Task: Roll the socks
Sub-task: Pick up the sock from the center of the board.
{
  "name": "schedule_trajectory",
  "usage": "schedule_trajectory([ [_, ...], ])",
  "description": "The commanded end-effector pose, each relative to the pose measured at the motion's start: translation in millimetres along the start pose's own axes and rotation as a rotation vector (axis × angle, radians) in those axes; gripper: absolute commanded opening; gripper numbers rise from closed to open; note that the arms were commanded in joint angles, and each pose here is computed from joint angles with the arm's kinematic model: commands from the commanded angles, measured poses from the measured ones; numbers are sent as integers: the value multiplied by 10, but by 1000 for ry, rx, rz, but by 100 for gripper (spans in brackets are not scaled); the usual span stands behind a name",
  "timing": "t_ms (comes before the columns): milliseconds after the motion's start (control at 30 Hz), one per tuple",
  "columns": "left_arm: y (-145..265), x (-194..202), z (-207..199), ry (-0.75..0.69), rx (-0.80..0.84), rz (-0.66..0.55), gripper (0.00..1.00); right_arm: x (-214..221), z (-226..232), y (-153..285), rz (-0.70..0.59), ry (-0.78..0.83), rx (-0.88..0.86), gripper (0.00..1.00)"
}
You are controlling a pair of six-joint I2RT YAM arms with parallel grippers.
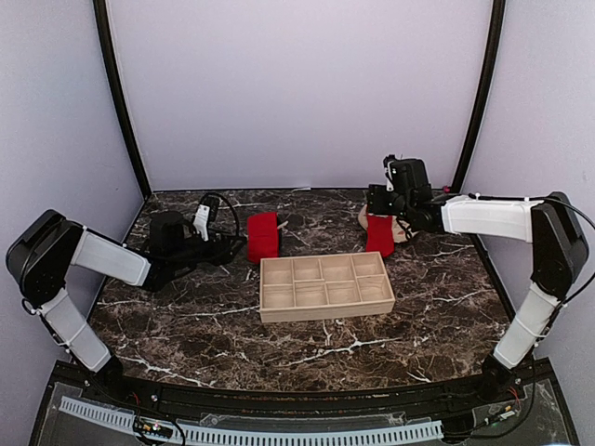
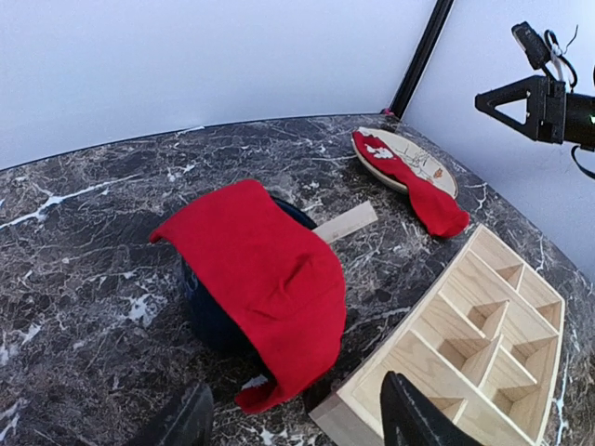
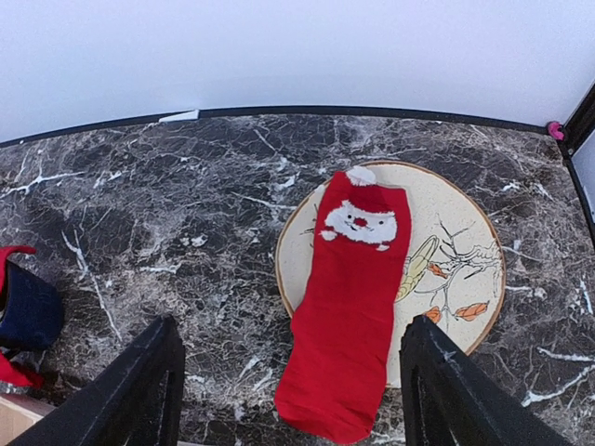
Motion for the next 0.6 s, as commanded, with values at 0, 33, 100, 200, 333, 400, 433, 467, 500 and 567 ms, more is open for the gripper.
schedule_trajectory([
  [0, 106, -405, 39, -30, -50, -97, 65, -11, 155, -9, -4, 20, -38, 73],
  [33, 84, -396, 34, -42, -41, -80, 65, 9, 181, -18, 3, 24, -46, 74],
  [100, 4, -352, -26, -45, 15, -45, 65, 39, 245, -36, 11, 30, -56, 74],
  [200, -86, -209, -114, -19, 90, -1, 64, 69, 309, -61, 19, 35, -63, 74],
  [333, -214, -23, -140, 19, 136, 75, 63, 110, 407, -69, 30, 38, -88, 74],
  [400, -256, 33, -136, 28, 141, 96, 62, 134, 458, -82, 36, 42, -97, 74],
  [433, -274, 59, -129, 32, 139, 104, 61, 136, 489, -87, 36, 43, -102, 74],
  [467, -291, 72, -123, 38, 139, 108, 60, 145, 509, -98, 38, 42, -104, 74],
  [500, -309, 89, -120, 44, 141, 114, 59, 148, 541, -106, 39, 43, -110, 74],
  [567, -344, 109, -117, 52, 148, 119, 57, 159, 598, -129, 43, 44, -118, 74],
])
Point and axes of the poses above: each gripper's point midway between its finger pads, its own y axis back along the fingers, its own z axis along the line the jaws close on, x = y × z, the point moved 2 cm from there along y, back along the fingers, and after that the axes turned 15 degrees about -y, right-handed, at the moved point
